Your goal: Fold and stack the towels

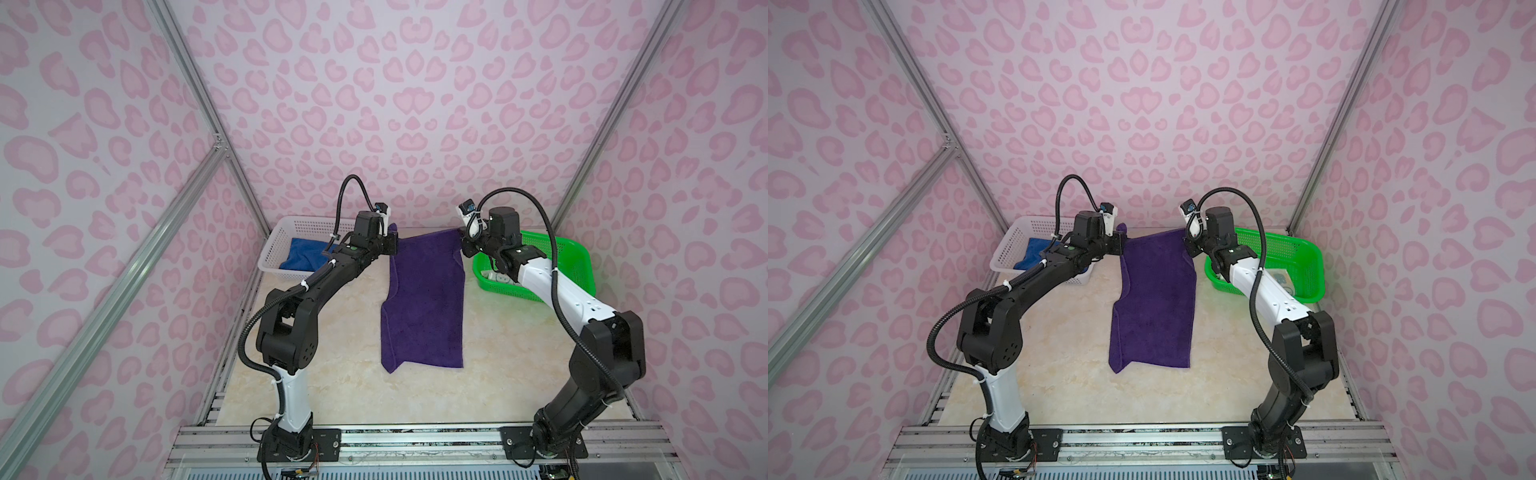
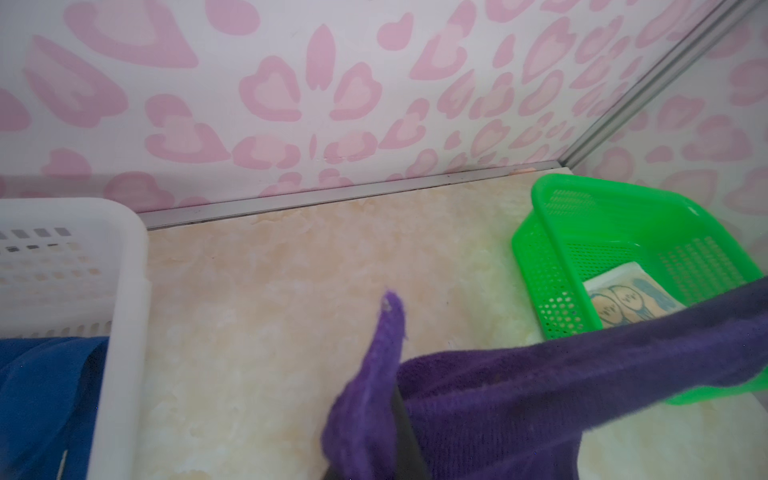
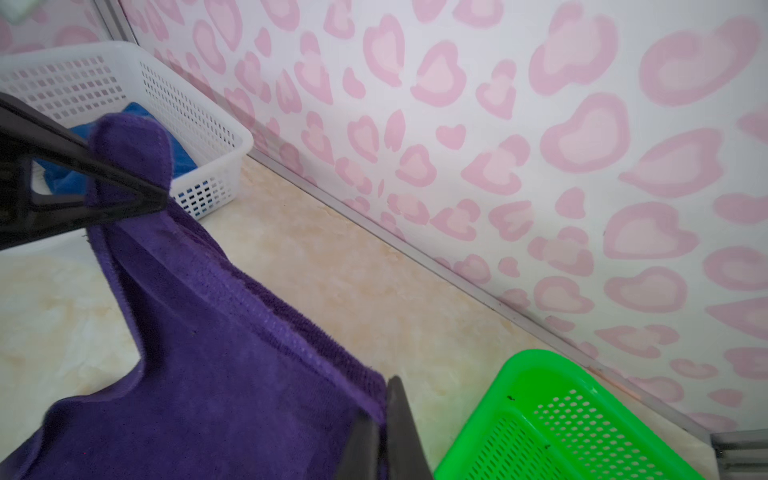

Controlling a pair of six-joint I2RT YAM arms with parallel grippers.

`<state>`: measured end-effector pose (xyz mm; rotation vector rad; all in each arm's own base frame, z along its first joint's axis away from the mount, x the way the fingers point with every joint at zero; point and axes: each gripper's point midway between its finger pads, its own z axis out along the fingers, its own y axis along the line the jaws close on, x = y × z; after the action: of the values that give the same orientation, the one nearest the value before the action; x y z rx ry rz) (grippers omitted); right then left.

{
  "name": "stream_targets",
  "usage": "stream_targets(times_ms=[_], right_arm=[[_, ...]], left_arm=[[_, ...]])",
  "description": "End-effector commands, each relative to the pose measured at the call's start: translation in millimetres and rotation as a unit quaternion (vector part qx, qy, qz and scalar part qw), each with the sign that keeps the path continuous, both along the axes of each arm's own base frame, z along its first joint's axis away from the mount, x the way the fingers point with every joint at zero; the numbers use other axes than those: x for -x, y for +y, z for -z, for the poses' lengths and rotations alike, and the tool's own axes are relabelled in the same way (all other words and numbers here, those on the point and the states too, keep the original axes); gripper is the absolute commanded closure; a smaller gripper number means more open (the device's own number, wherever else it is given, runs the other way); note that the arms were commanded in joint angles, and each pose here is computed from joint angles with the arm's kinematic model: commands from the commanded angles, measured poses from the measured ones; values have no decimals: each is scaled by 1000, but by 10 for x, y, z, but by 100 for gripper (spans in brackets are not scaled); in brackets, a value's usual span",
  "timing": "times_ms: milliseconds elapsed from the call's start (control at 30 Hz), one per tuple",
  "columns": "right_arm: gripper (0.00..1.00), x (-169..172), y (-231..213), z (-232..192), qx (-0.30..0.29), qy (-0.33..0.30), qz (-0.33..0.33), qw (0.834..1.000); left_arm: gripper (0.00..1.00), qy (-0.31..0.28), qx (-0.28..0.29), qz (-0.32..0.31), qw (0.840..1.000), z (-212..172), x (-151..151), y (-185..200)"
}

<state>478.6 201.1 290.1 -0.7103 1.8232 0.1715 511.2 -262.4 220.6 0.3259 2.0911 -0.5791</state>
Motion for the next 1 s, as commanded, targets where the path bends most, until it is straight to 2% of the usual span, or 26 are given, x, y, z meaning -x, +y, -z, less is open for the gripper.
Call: stream_targets(times_ms=[0,167,333,633,767,967], right_arm=[[100,130,-107,-391,1,-49,12,999],[100,557,-108,-879,11,-85,-15,996],[100,938,-231,-1304,-9,-123,-16,992],[100,1546,-349,-1557,-39,-113,-37,992],[100,1593,-355,-1357,-37,-78,-35,996],[100,1458,-462,-427,-22,4,20,1000]], left_arm=[[98,-33,13,2,999,-412,132,96],[98,-77,57,35,995,-1064,543,119],[98,-108,87,72,988,-1548,998,168],[98,-62,155,84,982,-1552,1611,268],[98,-27,145,53,988,-1264,1668,344],[98,88,129,18,988,-106,1653,288]])
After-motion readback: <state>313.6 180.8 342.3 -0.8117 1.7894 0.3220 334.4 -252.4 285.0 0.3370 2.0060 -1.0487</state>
